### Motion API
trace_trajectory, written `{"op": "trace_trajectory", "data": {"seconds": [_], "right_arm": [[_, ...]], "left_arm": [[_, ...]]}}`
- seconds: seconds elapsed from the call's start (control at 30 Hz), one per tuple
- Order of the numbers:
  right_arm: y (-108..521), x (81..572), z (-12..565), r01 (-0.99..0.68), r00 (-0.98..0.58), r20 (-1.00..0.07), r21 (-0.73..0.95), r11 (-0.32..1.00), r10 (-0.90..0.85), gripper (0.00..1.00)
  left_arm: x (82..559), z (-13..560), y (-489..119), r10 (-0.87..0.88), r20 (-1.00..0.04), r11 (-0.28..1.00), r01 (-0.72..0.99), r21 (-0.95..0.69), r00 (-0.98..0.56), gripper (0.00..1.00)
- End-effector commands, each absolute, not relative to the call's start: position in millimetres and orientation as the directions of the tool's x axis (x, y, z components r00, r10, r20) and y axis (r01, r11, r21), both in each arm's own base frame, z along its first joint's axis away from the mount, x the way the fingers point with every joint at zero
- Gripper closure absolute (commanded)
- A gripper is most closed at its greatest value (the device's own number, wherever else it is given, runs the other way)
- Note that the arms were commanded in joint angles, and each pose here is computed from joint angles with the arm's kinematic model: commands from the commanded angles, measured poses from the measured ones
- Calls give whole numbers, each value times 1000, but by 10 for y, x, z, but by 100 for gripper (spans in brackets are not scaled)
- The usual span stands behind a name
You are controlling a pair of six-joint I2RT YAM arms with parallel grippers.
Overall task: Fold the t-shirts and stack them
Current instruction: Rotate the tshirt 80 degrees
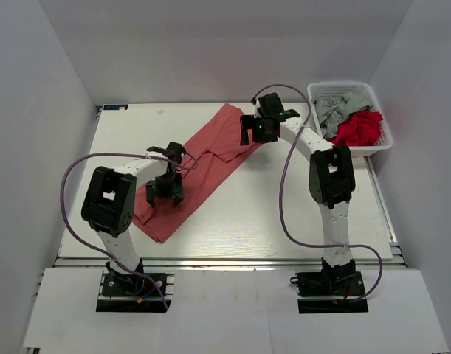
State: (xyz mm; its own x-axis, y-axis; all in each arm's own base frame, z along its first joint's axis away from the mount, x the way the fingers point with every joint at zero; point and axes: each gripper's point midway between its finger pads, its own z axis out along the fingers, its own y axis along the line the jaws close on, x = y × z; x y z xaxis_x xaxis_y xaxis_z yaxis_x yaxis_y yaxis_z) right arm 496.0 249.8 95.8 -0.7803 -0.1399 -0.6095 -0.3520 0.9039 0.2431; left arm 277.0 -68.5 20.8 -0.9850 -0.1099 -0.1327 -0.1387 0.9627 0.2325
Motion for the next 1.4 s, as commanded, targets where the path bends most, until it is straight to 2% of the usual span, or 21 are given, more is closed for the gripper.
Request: {"op": "trace_trajectory", "data": {"seconds": [0.0, 0.03, 0.13, 0.2, 0.27, 0.3, 0.4, 0.53, 0.7, 0.93, 1.07, 1.13, 1.17, 1.23, 1.33, 1.37], "right_arm": [[2472, 4895, 997, -367, -781, -605, 241, 899, -157, 10], [2472, 4879, 995, -372, -780, -604, 241, 896, -161, 10], [2487, 4883, 957, -376, -781, -603, 247, 893, -162, 10], [2505, 4906, 950, -375, -779, -607, 252, 892, -157, 10], [2517, 4943, 921, -371, -780, -608, 257, 892, -149, 10], [2537, 4947, 862, -372, -784, -602, 261, 891, -151, 10], [2585, 4950, 717, -361, -806, -574, 288, 887, -142, 10], [2561, 4978, 464, -330, -829, -542, 281, 901, -135, 10], [2466, 4985, 243, -299, -845, -517, 236, 925, -141, 10], [2514, 5136, 573, -337, -793, -591, 226, 914, -147, 10], [2505, 5080, 1078, -361, -741, -659, 228, 904, -129, 10], [2480, 5006, 1096, -339, -736, -671, 249, 907, -90, 10], [2421, 4845, 1304, -338, -719, -692, 256, 906, -73, 10], [2418, 4687, 1385, -322, -720, -694, 298, 899, -28, 10], [2265, 3970, 1536, -304, -750, -661, 366, 880, 16, 10], [2206, 3716, 1293, -254, -800, -599, 390, 885, 34, 10]], "left_arm": [[2552, 109, -841, -108, -86, 980, -120, 160, -990, 16], [2469, 53, -988, -98, -42, 992, -101, 75, -994, 16], [2250, -12, -1342, -72, 8, 993, -72, -93, -997, 14], [2235, 40, -1585, -72, -15, 982, -68, -179, -997, 10], [2137, 88, -1870, -80, 11, 954, -80, -288, -997, 8], [2143, 167, -2117, -43, -20, 930, -33, -365, -999, 6], [2108, 217, -2391, -7, -23, 915, 2, -404, -1000, 0], [1998, 445, -3024, 149, -64, 858, 161, -488, -987, 0], [1850, 677, -3275, 272, -109, 820, 290, -493, -956, 0], [2130, 1256, -3298, 306, -329, 797, 429, -424, -893, 0], [2296, 1422, -2937, 250, -382, 873, 377, -308, -890, 0], [2289, 1415, -2736, 178, -384, 922, 290, -255, -906, 0], [2242, 1296, -2579, 155, -362, 940, 250, -232, -919, 0], [2209, 1317, -2377, 68, -357, 953, 167, -254, -932, 0], [1991, 1035, -1943, -21, -284, 976, 41, -213, -959, 0], [1954, 994, -1863, -43, -276, 978, 16, -210, -960, 0]]}}
